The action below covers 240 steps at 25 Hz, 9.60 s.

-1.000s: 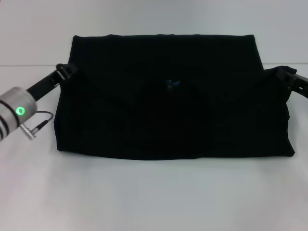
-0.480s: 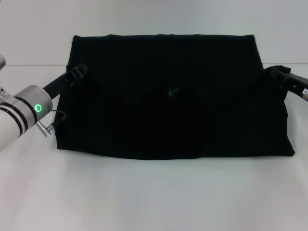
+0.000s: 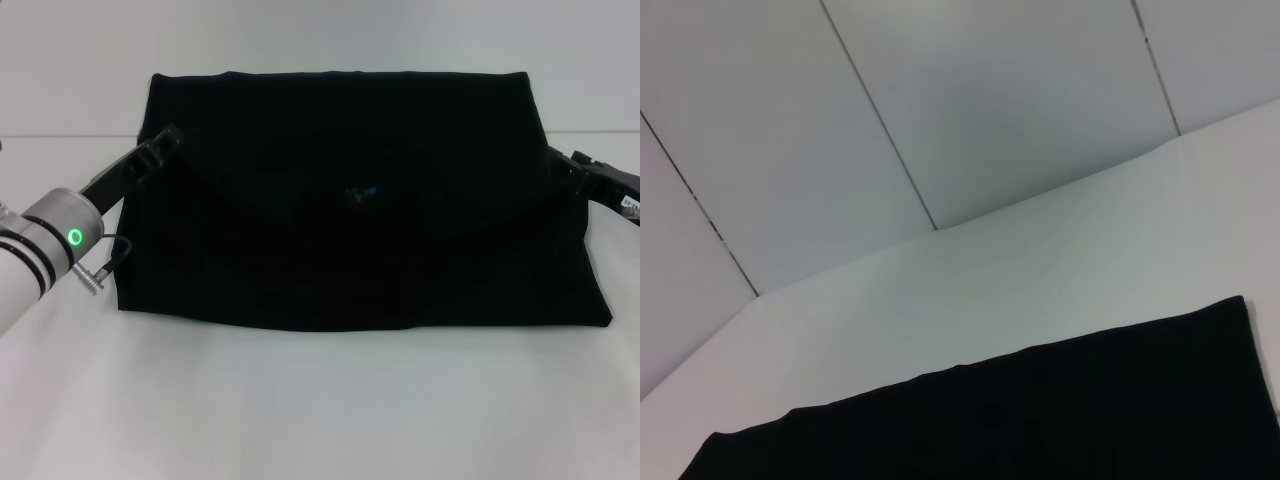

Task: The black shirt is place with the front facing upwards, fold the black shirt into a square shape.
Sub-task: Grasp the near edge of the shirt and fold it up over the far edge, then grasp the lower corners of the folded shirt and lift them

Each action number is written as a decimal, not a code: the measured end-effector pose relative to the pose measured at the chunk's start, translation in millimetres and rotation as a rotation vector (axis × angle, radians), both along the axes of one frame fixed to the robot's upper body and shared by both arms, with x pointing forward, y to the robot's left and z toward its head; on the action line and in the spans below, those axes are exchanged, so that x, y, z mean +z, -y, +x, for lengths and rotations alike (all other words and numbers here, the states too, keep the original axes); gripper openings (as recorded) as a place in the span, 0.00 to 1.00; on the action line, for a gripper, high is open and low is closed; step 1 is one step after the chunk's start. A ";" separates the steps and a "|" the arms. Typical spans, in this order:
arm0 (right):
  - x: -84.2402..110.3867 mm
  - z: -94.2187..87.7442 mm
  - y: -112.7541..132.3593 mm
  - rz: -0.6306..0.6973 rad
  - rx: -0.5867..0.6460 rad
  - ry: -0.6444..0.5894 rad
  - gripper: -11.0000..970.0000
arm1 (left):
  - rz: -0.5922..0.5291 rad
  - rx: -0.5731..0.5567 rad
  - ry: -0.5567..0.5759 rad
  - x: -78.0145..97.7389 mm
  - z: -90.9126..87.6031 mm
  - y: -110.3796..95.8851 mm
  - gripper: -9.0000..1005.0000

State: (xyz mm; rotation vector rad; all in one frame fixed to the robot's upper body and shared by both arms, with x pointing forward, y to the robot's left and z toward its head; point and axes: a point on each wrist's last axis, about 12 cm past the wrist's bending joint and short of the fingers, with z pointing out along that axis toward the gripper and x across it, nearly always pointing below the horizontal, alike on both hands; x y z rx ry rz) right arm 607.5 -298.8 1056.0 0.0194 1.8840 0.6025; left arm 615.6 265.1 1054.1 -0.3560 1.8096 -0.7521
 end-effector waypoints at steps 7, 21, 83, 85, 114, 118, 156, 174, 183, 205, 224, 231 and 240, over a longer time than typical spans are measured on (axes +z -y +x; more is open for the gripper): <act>-2.6 -12.3 4.9 0.035 0.026 0.015 0.53 | 0.025 0.025 -0.042 -9.8 -7.3 -9.8 0.59; -5.8 -88.6 48.1 0.113 0.271 0.005 0.96 | 0.160 -0.384 -0.233 25.7 -52.0 -80.6 0.93; 47.2 -58.7 91.0 0.111 0.236 -0.447 0.95 | 0.400 -0.535 -0.282 5.9 -55.9 -64.5 0.09; 58.6 -49.6 92.7 0.119 0.230 -0.516 0.95 | 0.401 -0.535 -0.281 6.2 -55.7 -64.6 0.09; 54.9 -11.4 42.7 -0.085 0.269 -0.723 0.88 | 0.401 -0.522 -0.275 10.2 -54.4 -67.7 0.09; 52.0 -11.9 41.8 -0.096 0.273 -0.732 0.86 | 0.394 -0.516 -0.270 10.6 -54.0 -67.8 0.09; 54.8 -58.5 67.6 -0.148 0.483 -0.910 0.01 | 0.219 -0.835 -0.482 27.2 -102.8 -72.6 0.09; 79.8 -46.4 85.8 -0.125 0.376 -0.746 0.10 | 0.219 -0.799 -0.473 35.0 -96.4 -80.5 0.08; 85.0 -31.3 76.9 -0.219 0.375 -0.721 0.25 | 0.205 -0.778 -0.475 32.2 -100.1 -83.3 0.08; 58.9 -15.6 35.3 -0.208 0.400 -0.742 0.95 | 0.217 -0.744 -0.461 33.2 -95.5 -86.1 0.08; 47.9 -20.9 31.6 -0.195 0.416 -0.806 0.71 | 0.220 -0.741 -0.452 33.0 -96.8 -87.5 0.08; 47.9 -20.9 31.2 -0.195 0.417 -0.807 0.41 | 0.220 -0.743 -0.451 32.8 -97.0 -87.4 0.08; 45.8 -23.6 33.3 -0.194 0.416 -0.812 0.23 | 0.216 -0.746 -0.453 32.3 -98.4 -87.3 0.08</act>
